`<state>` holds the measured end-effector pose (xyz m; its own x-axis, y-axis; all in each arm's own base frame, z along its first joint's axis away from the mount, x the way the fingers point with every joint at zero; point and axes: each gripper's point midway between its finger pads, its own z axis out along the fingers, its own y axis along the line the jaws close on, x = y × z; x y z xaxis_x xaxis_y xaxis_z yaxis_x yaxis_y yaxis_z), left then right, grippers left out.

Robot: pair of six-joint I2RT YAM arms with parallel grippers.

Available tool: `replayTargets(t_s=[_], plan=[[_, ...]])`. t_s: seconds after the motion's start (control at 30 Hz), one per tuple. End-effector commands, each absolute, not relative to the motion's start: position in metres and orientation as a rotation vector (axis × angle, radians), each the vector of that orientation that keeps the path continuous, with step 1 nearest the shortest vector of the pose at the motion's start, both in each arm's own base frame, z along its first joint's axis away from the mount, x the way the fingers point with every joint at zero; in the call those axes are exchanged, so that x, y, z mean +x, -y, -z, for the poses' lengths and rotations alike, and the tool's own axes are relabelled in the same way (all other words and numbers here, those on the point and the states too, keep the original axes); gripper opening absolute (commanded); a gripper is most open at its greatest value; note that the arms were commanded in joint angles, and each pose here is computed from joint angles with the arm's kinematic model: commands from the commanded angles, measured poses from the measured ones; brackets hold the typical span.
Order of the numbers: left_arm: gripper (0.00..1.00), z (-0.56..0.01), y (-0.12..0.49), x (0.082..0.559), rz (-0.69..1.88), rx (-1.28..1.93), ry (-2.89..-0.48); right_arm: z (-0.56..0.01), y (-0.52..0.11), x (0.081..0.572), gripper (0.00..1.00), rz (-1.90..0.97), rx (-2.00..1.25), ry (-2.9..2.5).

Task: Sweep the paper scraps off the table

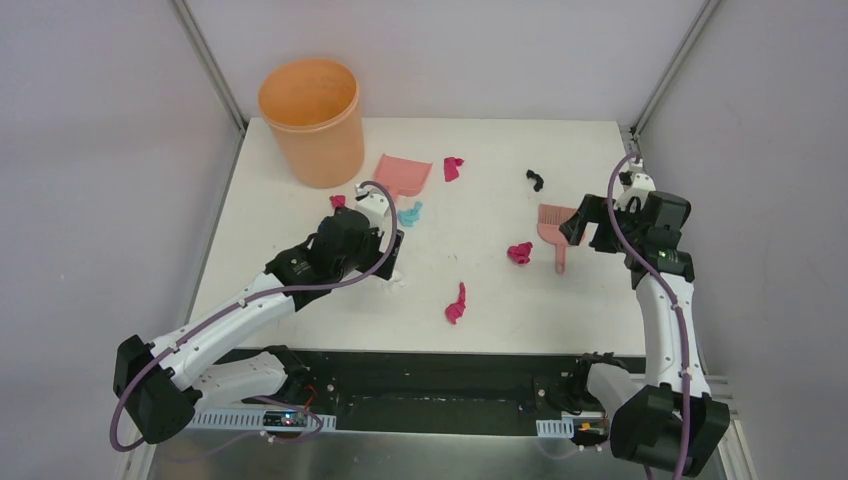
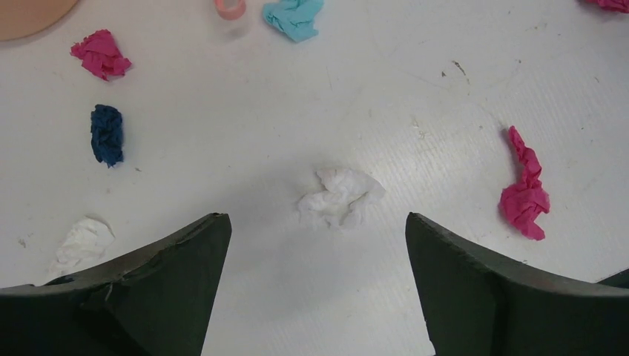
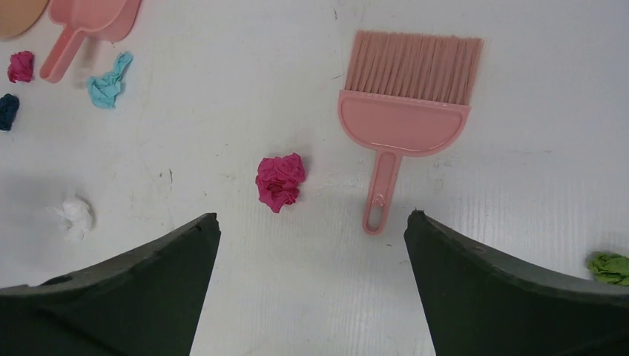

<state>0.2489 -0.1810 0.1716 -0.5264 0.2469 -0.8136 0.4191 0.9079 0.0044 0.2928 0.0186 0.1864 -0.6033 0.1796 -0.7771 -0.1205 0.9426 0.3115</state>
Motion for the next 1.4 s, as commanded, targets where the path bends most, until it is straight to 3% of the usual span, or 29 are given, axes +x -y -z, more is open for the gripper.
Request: replayTargets(t_s=[0.0,0.17,0.3,0.43,0.57,0.83,1.0,1.13,1.37], plan=[[0.90,-0.174,0.185,0.252,0.244,0.488,-2.130,-0.197,0.000,0.306,1.00,-0.322,0.121,-2.156],[0.85,-0.173,0.195,0.249,0.309,0.522,-2.119,-0.176,0.018,0.302,1.00,-0.176,-0.003,-2.270],[0.80,-0.169,0.200,0.246,0.330,0.547,-2.149,-0.169,-0.007,0.281,1.00,-0.301,-0.273,-2.317],[0.80,-0.171,0.202,0.246,0.336,0.550,-2.154,-0.154,0.010,0.275,1.00,-0.157,-0.281,-2.356],[0.80,-0.174,0.202,0.245,0.348,0.554,-2.138,-0.130,0.013,0.264,0.74,-0.157,-0.366,-2.473],[0.80,-0.173,0.206,0.243,0.373,0.572,-2.143,-0.079,0.011,0.284,0.40,-0.131,-0.394,-2.633],[0.79,-0.177,0.209,0.242,0.394,0.575,-2.135,-0.066,0.000,0.314,0.46,-0.147,-0.296,-2.698],[0.79,-0.176,0.210,0.240,0.405,0.583,-2.132,-0.055,-0.002,0.332,0.60,-0.118,-0.205,-2.734],[0.79,-0.176,0.211,0.241,0.407,0.589,-2.135,-0.049,-0.004,0.340,0.62,-0.112,-0.147,-2.751]])
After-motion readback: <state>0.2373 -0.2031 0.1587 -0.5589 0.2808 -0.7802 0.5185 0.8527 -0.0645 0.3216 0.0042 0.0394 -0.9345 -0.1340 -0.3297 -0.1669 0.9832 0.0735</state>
